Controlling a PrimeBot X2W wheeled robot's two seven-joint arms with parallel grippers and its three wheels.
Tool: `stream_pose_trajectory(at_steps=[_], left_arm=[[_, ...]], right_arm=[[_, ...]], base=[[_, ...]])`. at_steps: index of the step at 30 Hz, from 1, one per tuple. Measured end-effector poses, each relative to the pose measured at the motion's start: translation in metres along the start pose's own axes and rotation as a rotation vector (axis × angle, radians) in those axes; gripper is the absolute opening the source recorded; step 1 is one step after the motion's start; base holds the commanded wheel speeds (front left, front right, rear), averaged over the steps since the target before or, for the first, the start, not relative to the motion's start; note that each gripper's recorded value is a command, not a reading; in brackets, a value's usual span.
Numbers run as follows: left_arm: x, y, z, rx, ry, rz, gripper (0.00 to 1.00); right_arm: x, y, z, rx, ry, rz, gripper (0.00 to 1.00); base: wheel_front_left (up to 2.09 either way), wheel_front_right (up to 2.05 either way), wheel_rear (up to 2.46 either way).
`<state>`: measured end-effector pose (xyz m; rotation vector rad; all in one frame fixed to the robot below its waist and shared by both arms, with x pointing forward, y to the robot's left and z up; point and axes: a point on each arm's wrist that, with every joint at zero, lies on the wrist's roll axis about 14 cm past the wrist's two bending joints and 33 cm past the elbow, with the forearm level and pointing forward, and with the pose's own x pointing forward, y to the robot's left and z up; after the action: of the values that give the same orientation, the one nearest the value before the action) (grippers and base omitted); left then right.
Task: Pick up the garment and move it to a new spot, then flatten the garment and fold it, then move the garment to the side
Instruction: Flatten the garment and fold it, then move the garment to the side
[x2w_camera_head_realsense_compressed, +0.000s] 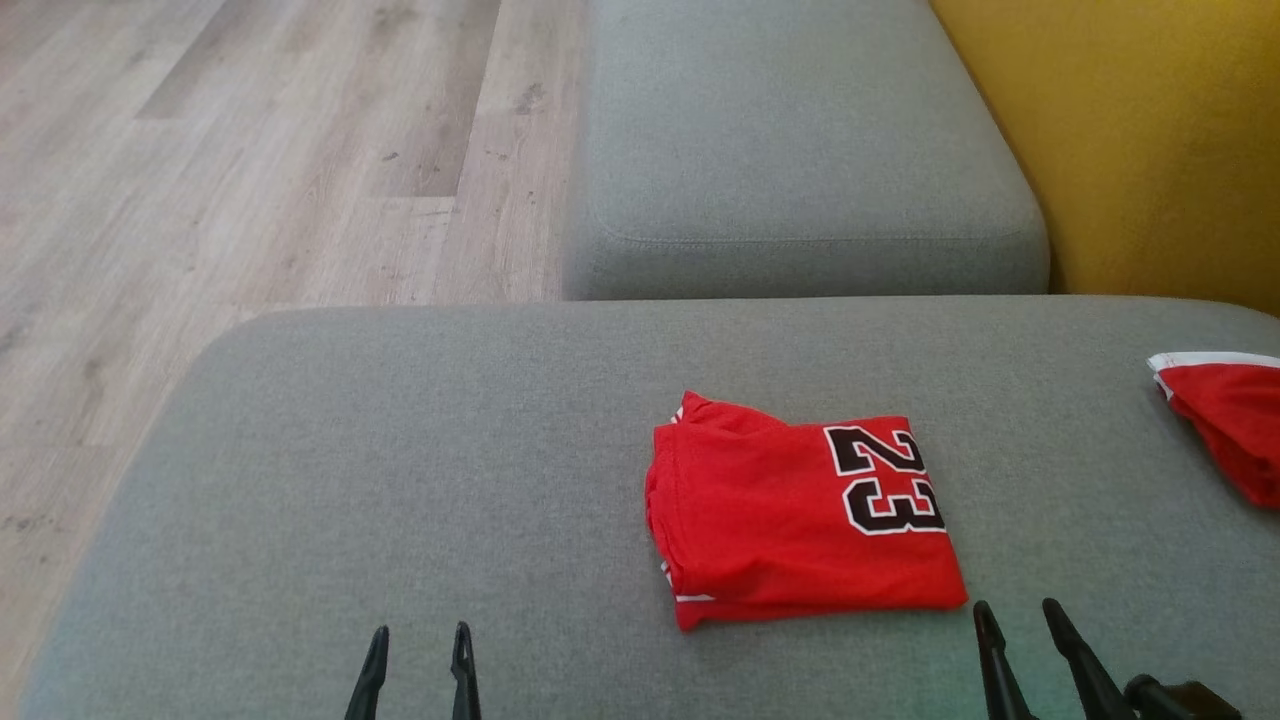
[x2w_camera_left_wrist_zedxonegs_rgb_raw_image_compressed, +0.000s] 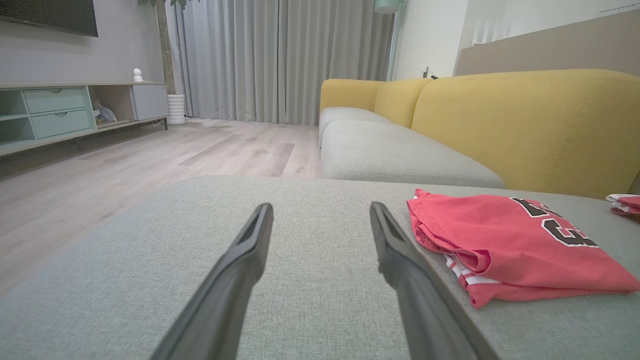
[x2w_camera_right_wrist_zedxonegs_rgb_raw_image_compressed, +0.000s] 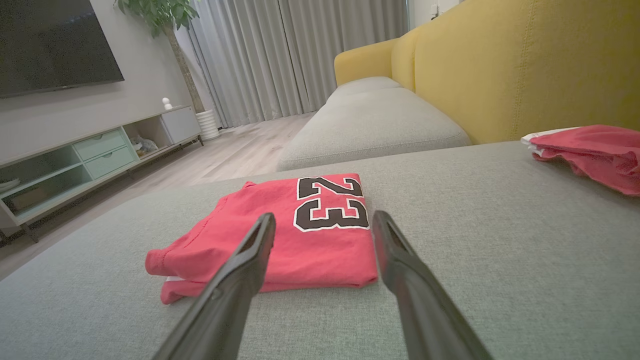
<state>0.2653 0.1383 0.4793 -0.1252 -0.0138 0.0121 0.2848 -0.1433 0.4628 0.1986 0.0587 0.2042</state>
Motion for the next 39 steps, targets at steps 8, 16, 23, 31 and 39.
stream_pose_trajectory(at_steps=[8, 16, 23, 31, 39], left_arm=[[-0.002, 0.003, 0.002, 0.012, -0.013, 0.008, 1.0], [-0.003, 0.007, 0.0, 0.022, -0.005, 0.021, 1.0], [-0.002, 0.008, -0.003, 0.023, 0.008, 0.023, 1.0], [0.003, 0.003, -0.015, 0.026, 0.061, 0.013, 1.0], [0.014, -0.008, -0.029, 0.022, 0.124, -0.011, 1.0]], right_arm=[[-0.001, 0.004, -0.002, -0.02, 0.0, 0.0, 1.0], [0.0, 0.002, -0.002, -0.027, 0.003, -0.011, 1.0], [0.0, 0.0, -0.005, -0.041, 0.015, -0.013, 1.0], [0.0, -0.017, -0.042, -0.025, 0.147, -0.064, 1.0], [0.069, -0.05, -0.023, -0.047, 0.157, -0.104, 1.0]], base=[[0.0, 0.0, 0.0], [0.0, 0.0, 0.0], [0.0, 0.0, 0.0], [0.0, 0.0, 0.0], [0.0, 0.0, 0.0]])
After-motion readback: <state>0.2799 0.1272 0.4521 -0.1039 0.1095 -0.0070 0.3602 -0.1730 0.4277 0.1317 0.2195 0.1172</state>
